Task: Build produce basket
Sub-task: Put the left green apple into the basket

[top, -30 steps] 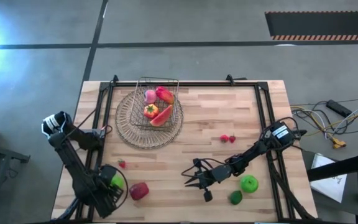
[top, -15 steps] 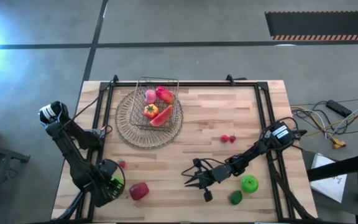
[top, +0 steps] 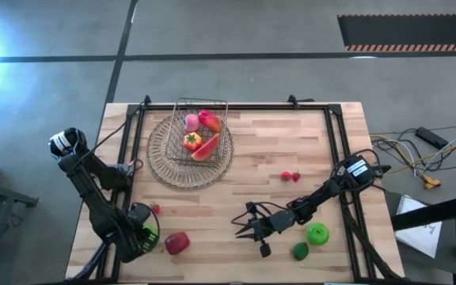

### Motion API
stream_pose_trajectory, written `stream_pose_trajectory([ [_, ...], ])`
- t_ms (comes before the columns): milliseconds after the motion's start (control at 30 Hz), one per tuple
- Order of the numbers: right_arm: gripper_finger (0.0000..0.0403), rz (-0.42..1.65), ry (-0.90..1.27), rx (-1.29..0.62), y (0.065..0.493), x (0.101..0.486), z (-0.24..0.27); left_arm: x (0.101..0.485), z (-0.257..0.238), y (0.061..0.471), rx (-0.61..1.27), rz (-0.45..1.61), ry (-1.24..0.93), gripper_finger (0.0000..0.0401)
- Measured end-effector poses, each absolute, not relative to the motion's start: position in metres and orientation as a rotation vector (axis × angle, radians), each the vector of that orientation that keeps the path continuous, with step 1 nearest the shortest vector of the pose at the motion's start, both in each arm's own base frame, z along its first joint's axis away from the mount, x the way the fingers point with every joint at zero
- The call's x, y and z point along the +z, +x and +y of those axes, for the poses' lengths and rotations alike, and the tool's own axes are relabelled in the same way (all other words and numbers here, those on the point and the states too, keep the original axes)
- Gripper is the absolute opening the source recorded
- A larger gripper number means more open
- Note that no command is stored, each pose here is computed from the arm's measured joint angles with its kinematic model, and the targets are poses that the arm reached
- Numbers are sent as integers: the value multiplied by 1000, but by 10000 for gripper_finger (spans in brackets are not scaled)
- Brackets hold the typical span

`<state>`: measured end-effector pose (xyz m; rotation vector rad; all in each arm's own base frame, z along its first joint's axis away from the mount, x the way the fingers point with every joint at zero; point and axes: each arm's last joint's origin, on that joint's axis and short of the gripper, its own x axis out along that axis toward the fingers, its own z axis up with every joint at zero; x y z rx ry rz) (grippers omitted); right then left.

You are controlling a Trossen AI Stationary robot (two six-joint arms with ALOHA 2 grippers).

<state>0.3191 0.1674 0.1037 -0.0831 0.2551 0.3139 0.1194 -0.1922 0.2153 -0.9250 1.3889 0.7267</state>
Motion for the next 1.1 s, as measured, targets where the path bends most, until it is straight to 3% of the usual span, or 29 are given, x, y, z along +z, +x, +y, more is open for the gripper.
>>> stream_pose_trajectory([
  [367,31,255,-85,313,319,104,167,220,-192,119,694,1391,-929,123],
  [1100,31,255,-85,313,319,104,167,217,-196,122,663,1391,-943,122],
])
